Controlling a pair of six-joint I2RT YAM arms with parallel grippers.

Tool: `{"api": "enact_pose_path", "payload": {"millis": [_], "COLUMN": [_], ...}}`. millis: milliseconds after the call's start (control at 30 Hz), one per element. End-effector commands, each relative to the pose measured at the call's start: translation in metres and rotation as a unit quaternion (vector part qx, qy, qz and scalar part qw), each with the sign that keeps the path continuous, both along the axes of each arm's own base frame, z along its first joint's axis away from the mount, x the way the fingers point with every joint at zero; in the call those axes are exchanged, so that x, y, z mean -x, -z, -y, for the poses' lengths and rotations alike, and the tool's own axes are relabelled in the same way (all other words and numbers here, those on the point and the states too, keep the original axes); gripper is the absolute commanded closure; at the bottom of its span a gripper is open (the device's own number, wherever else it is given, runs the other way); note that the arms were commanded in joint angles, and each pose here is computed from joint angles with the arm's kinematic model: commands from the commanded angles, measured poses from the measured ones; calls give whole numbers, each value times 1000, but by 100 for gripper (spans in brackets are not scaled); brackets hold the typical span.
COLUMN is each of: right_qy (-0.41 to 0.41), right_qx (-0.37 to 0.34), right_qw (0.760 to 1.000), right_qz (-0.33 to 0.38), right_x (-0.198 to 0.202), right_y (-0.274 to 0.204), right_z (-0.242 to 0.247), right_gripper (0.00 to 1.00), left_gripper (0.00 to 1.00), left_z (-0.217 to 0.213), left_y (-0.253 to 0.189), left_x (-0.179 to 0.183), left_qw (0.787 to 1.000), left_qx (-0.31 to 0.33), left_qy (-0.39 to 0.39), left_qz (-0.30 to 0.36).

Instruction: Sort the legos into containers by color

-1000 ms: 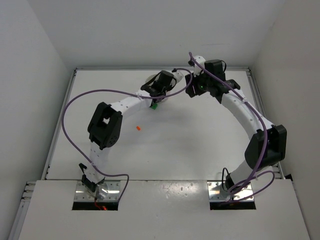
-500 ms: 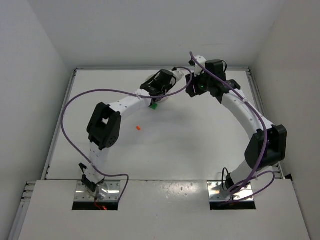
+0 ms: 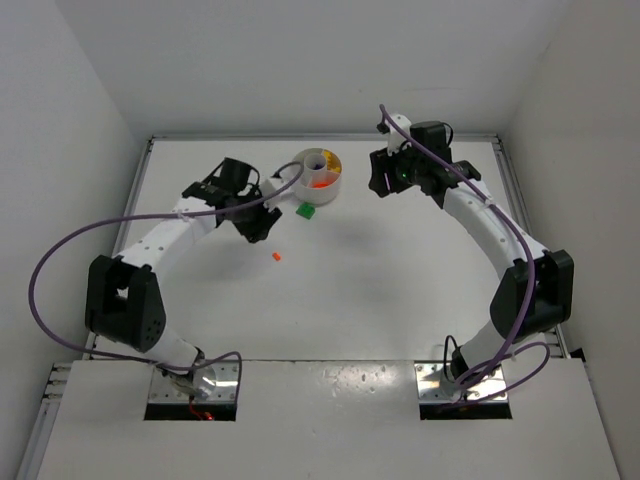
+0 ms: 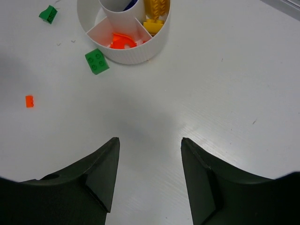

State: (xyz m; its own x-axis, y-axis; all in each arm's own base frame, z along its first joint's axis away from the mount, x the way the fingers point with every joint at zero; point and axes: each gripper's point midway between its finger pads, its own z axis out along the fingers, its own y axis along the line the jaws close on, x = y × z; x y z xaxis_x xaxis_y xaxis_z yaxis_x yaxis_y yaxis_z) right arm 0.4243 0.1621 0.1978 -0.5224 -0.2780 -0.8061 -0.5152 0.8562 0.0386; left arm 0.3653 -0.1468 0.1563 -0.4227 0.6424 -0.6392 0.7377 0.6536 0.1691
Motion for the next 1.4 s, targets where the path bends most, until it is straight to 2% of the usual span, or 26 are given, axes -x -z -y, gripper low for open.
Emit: {"api": "enact_pose_path", "payload": {"millis": [0, 133, 267, 367, 600, 700, 933, 1133, 1367], "right_qy": [-9, -9, -9, -8, -8, -8, -6, -6, -6], "right_qx": [-22, -19, -18, -17, -17, -15, -12, -12, -11], "right_qw": [1000, 1000, 1000, 1000, 1000, 1000, 1000, 1000, 1000], "right_qz": [14, 4, -1, -5, -5, -9, -7, -7, -12], "right_x": [-3, -2, -3, -3, -6, -7, -8, -8, -9], "right_y": [-16, -9, -5, -1, -1, 3, 3, 3, 7], "right_z": [-6, -5, -6, -6, -7, -7, -3, -3, -3], "right_gripper": [44, 44, 44, 44, 44, 44, 44, 44, 44], "left_gripper": [48, 47, 44, 44, 46, 52, 53, 53, 53], "left_z": [-5, -14, -11, -3, 17, 18, 22, 30, 28], "left_y": [36, 59, 69, 67, 92, 109, 124, 125, 139], "left_x": [61, 70, 64, 51, 44, 40, 35, 25, 24], "left_qw": [986, 968, 948, 939, 887, 873, 849, 848, 840], "left_qx": [9, -7, -28, -26, -74, -89, -117, -121, -135], "left_qy": [132, 220, 306, 342, 456, 480, 514, 516, 525], "left_qz": [-103, -124, -85, -42, -3, -7, -4, 16, 3]}}
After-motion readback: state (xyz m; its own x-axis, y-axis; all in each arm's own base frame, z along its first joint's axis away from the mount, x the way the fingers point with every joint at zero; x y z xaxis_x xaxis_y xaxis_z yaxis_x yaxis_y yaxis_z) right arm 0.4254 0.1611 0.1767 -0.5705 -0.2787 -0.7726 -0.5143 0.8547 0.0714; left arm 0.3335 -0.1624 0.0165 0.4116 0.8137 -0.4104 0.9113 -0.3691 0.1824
